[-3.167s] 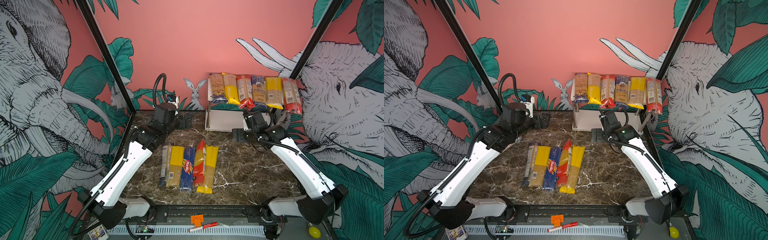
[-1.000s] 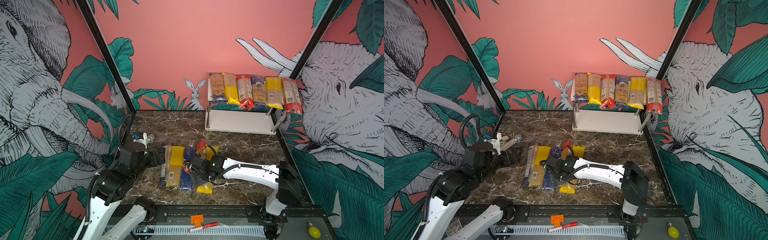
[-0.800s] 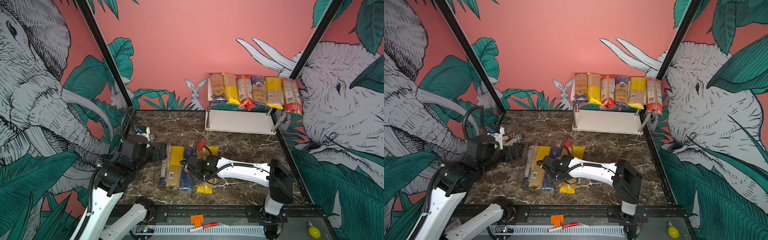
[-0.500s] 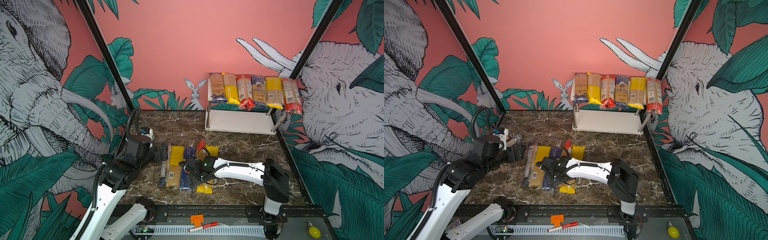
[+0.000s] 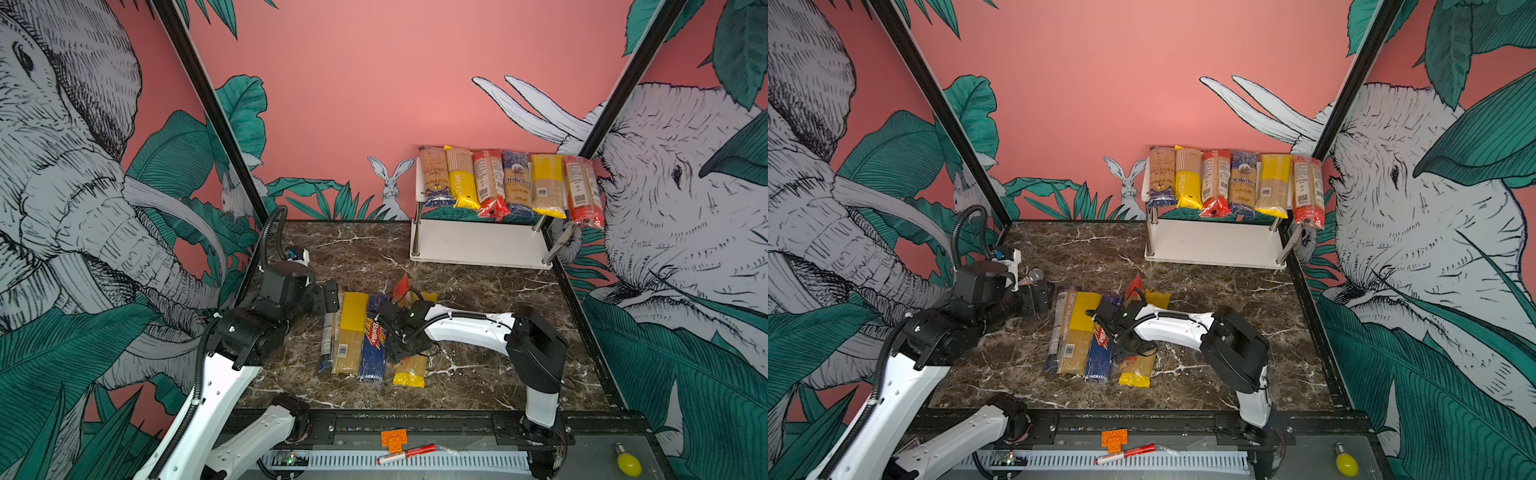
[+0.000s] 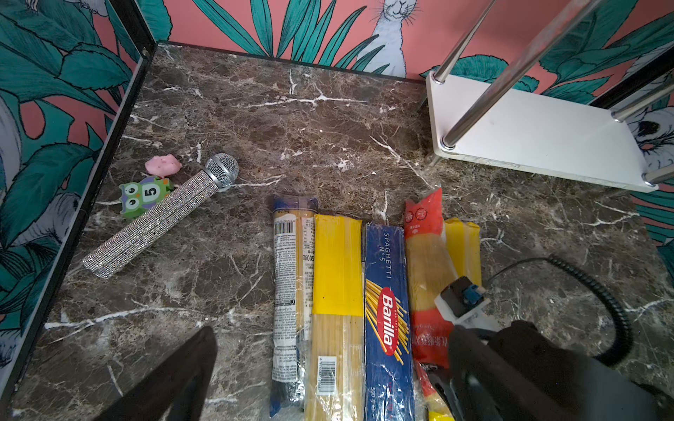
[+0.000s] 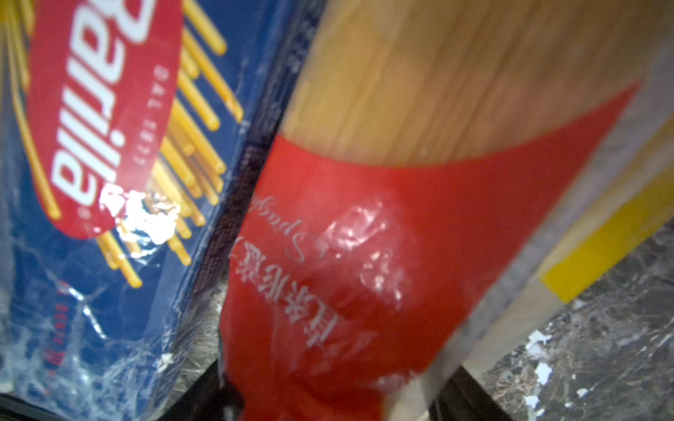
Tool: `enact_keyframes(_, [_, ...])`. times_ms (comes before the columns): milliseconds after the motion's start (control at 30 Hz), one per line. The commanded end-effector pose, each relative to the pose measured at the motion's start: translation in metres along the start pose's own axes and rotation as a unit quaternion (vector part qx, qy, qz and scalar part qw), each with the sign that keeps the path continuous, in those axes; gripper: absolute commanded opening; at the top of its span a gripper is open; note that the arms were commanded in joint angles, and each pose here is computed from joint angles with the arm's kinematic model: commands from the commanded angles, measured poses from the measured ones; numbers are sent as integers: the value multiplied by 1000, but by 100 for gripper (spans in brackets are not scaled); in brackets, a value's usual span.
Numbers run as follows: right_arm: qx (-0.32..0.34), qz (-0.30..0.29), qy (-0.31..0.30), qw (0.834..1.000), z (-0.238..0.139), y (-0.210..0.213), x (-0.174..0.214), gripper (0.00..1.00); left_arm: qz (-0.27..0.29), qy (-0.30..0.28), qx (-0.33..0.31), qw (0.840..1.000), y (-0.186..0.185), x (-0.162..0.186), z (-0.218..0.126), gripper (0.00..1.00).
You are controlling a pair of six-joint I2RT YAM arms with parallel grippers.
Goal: Place and organize the pasta boxes and bags onto the shelf
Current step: 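Close the right gripper on the red-and-white spaghetti bag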
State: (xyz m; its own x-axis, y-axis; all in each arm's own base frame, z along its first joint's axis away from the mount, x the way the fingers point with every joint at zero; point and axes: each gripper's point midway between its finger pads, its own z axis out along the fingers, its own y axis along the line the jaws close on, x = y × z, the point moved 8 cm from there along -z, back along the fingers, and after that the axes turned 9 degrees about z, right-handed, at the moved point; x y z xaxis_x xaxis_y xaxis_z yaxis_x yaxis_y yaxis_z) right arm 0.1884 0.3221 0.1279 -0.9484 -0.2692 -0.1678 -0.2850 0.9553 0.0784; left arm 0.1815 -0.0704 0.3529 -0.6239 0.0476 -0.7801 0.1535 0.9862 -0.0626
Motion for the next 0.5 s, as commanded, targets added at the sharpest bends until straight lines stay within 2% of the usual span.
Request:
enact_keyframes(0, [20,-5,-24,999,-14,-18,-8,52,1,-25,-3,1000,-2,-17,0,99])
enact_keyframes(100, [29,-1,-28,999,-21,-29,-7,40,8,-23,-4,1000,-5,-23,6,99])
enact_keyframes(267, [53,7,-27,998,-30,-54,8,41,17,-23,-5,1000,-8,-32,14,99])
enact_keyframes(300, [57,5,-28,998,-33,-57,9,45,18,-23,-4,1000,-9,-33,15,99])
enact_keyframes(333, [57,2,-32,998,-39,-58,9,54,18,-24,-3,1000,-10,-35,17,99])
enact_keyframes(400, [53,-3,-39,998,-49,-57,7,79,17,-23,0,1000,-12,-37,19,99])
enact_keyframes(467, [51,-10,-46,998,-58,-54,2,87,17,-24,3,1000,-13,-39,21,99])
